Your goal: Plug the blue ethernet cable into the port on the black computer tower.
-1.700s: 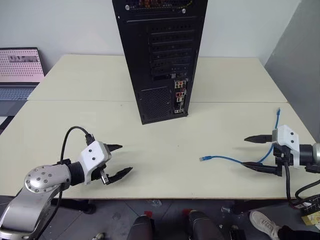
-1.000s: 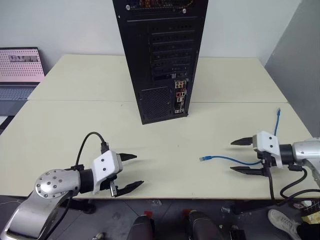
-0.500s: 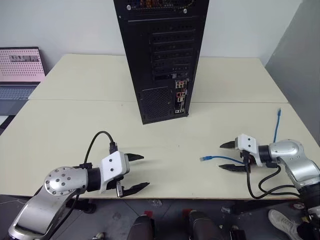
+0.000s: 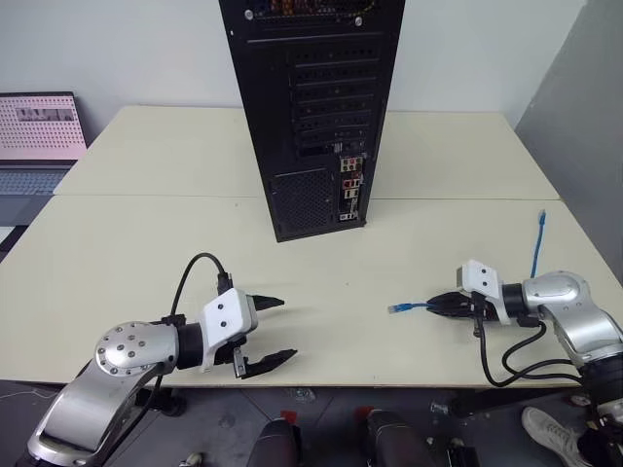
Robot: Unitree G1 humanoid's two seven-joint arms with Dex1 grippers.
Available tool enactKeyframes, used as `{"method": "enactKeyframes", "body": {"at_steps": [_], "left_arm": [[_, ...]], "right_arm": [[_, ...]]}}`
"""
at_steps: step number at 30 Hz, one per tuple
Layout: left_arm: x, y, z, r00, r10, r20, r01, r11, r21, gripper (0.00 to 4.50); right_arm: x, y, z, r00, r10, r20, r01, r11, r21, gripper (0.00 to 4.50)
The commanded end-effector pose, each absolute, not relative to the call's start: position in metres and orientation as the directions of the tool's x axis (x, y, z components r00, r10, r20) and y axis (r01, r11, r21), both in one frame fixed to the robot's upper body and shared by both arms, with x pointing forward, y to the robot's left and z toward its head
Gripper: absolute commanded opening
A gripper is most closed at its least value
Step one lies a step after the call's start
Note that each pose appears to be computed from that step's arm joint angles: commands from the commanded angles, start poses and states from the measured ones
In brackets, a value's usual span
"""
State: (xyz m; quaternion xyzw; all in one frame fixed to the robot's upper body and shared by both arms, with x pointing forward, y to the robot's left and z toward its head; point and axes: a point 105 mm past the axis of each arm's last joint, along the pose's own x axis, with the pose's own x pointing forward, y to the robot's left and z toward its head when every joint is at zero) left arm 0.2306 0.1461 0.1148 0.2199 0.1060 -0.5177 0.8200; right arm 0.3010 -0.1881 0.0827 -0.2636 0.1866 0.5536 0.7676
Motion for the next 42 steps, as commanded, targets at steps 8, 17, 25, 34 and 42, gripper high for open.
{"method": "enactKeyframes", "body": {"at_steps": [8, 17, 25, 34, 42], "left_arm": [[0.256, 0.13, 0.12, 0.461, -0.829, -0.318, 0.886, 0.406, 0.226, 4.5], [0.267, 0.113, 0.126, 0.4, -0.868, -0.295, 0.914, 0.352, 0.203, 4.5], [0.261, 0.104, 0.126, 0.348, -0.887, -0.303, 0.935, 0.307, 0.177, 4.5], [0.26, 0.106, 0.128, 0.356, -0.885, -0.301, 0.933, 0.316, 0.174, 2.68], [0.26, 0.106, 0.128, 0.354, -0.884, -0.305, 0.933, 0.313, 0.175, 1.02]], "right_arm": [[0.286, -0.117, 0.13, 0.221, 0.892, -0.394, -0.962, 0.134, -0.237, 0.01], [0.282, -0.069, 0.137, 0.143, 0.921, -0.362, -0.968, 0.053, -0.246, 0.01], [0.285, -0.063, 0.131, 0.138, 0.915, -0.379, -0.966, 0.041, -0.253, 0.01], [0.287, -0.064, 0.126, 0.138, 0.905, -0.403, -0.966, 0.033, -0.258, 0.0], [0.288, -0.064, 0.122, 0.139, 0.898, -0.417, -0.964, 0.027, -0.264, 0.0]]}}
